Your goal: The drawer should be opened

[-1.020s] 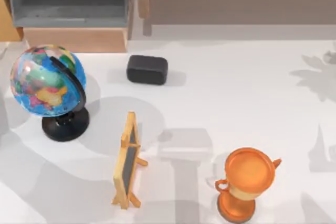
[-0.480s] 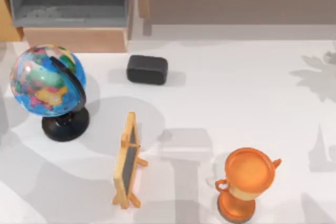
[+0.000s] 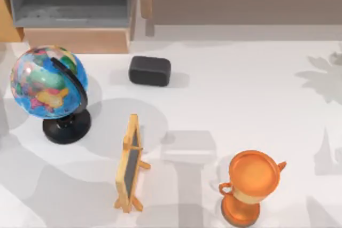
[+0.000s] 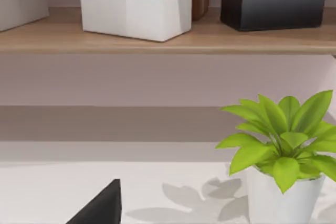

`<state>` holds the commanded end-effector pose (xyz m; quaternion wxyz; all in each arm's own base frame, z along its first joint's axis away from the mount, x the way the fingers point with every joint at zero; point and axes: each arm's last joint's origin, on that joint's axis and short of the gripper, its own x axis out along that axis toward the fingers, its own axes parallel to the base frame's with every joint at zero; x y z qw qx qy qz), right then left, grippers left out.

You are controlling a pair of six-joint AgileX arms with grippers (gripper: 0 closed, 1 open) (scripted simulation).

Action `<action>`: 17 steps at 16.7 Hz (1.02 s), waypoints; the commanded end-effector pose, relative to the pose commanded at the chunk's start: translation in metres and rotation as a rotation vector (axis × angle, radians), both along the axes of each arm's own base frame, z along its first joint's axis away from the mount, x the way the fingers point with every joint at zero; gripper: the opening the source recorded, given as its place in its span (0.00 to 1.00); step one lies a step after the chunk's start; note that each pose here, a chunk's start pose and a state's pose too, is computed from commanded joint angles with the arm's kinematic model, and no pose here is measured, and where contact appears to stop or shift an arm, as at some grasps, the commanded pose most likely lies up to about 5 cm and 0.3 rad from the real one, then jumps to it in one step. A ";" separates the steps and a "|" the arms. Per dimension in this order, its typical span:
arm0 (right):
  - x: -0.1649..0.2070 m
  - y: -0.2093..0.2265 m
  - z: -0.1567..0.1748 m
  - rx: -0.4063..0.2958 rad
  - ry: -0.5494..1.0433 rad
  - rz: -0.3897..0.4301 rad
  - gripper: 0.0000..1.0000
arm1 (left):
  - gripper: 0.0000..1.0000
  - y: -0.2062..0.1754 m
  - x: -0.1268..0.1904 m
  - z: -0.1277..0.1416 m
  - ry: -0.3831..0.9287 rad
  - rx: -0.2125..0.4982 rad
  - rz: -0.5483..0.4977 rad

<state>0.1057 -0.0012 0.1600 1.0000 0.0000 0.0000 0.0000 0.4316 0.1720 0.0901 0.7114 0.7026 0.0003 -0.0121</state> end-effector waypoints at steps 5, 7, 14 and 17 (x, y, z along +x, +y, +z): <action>0.000 0.000 0.000 0.000 0.000 0.000 1.00 | 0.00 0.002 -0.024 0.003 -0.010 0.009 0.002; 0.000 0.000 0.000 0.000 0.000 0.000 1.00 | 0.00 0.002 -0.042 -0.001 0.004 -0.002 0.001; 0.000 0.000 0.000 0.000 0.000 0.000 1.00 | 0.00 0.001 -0.062 -0.002 0.006 -0.003 0.000; 0.000 0.000 0.000 0.000 0.000 0.000 1.00 | 0.00 0.004 -0.072 0.002 -0.007 0.010 0.007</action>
